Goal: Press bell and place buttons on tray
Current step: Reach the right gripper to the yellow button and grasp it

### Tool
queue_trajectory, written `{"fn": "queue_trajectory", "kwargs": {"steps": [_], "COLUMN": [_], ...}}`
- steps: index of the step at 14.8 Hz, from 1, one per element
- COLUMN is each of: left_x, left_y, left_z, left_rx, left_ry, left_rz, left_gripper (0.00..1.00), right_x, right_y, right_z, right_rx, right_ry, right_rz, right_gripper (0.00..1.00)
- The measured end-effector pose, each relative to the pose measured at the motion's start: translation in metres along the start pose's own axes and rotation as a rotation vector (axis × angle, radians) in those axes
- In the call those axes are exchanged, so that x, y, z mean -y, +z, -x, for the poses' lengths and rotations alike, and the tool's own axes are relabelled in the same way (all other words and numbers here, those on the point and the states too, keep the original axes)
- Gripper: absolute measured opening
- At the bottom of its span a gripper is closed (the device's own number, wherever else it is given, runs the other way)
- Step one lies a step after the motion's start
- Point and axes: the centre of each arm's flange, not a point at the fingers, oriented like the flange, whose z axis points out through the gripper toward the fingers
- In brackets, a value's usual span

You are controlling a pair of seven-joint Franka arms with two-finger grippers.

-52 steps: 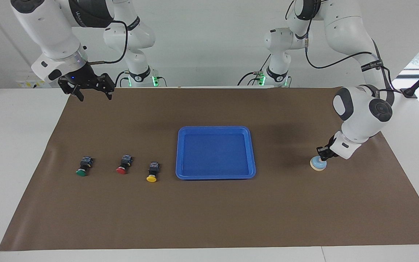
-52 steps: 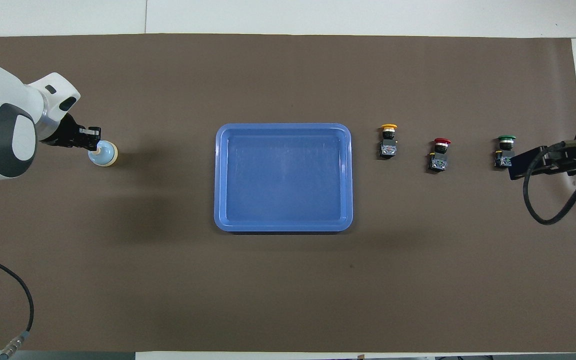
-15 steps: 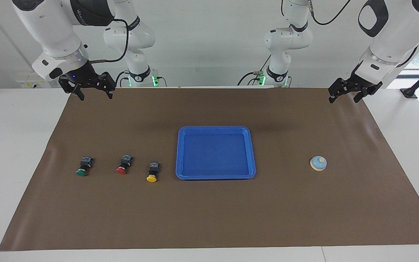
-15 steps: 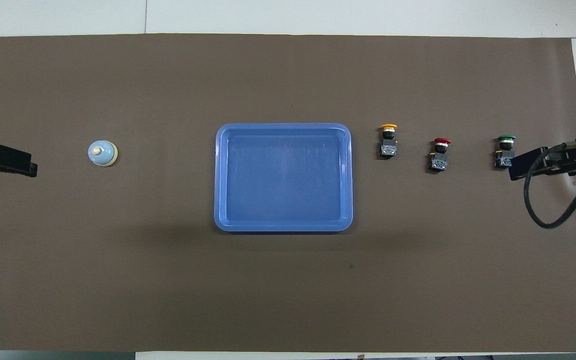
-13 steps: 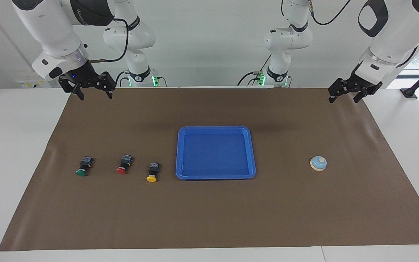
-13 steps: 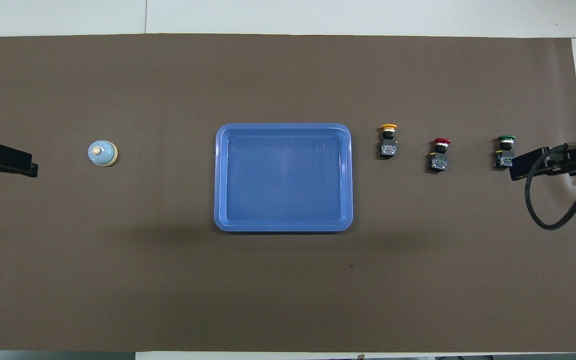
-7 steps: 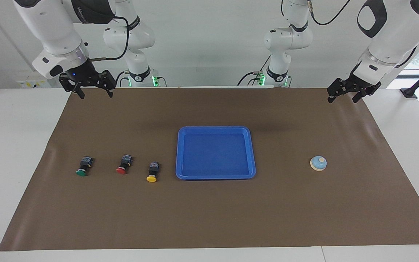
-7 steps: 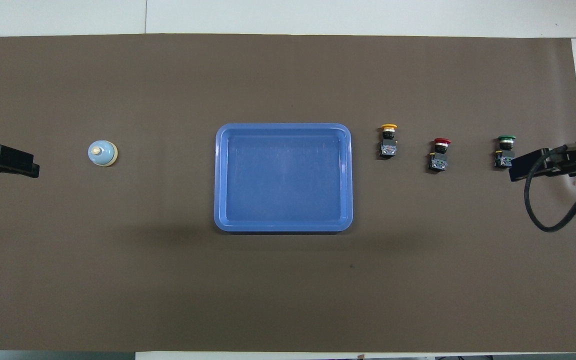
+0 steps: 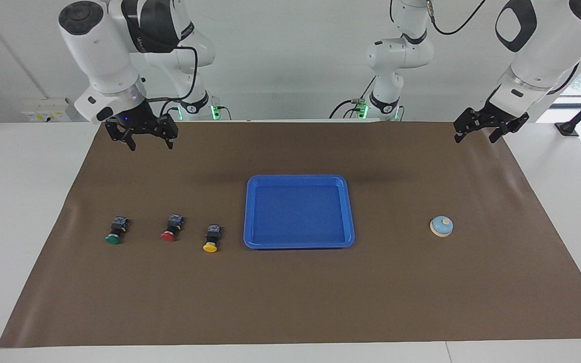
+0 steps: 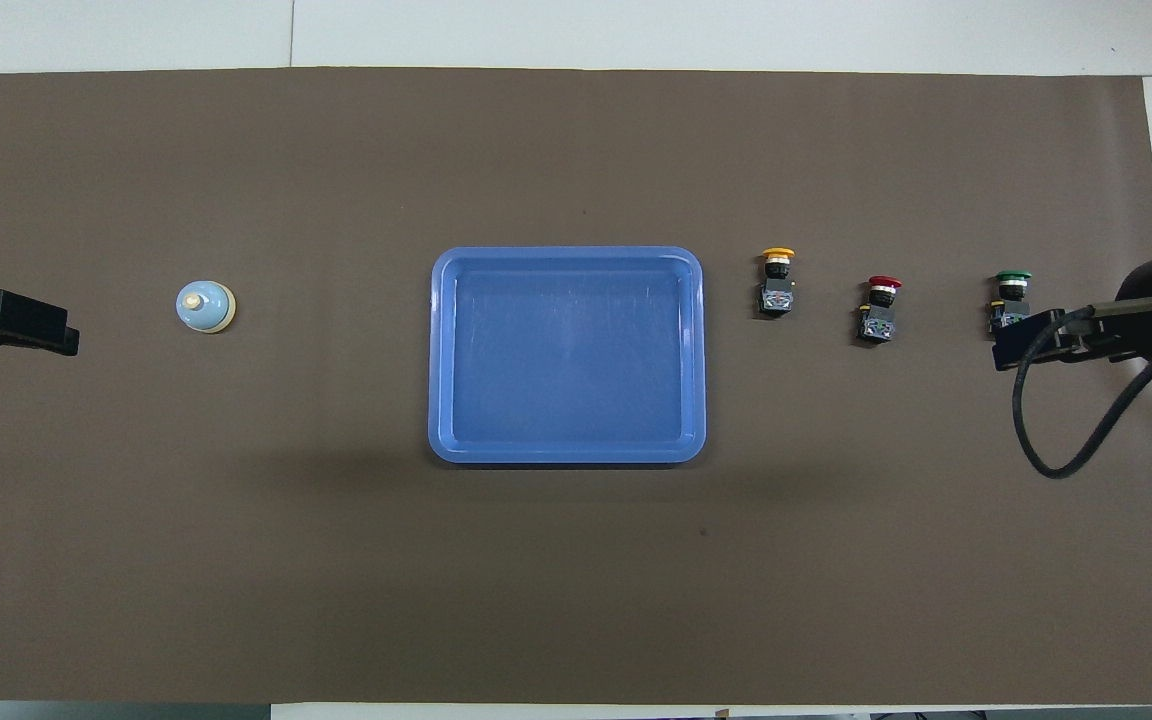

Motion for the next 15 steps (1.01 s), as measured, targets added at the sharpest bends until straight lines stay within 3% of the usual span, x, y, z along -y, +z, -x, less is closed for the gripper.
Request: {"fn": "queue_trajectory", "kwargs": {"steps": [7, 15], "left_x": [0.000, 0.005], "left_y": [-0.001, -0.007], "left_z": [0.000, 0.001], "left_rx": [-0.002, -0.016], "left_ry": [0.005, -0.003], "left_rz": [0.000, -0.001], "left_gripper": [1.00, 1.00], "right_x": [0.055, 0.086], "right_y": [0.107, 0.195], "right_z": [-0.051, -0.097], "right_rx": [-0.040, -0.095], "right_ry": [0.020, 0.014], "right_rz": [-0.012, -0.034], "right_gripper": [1.00, 1.00]}}
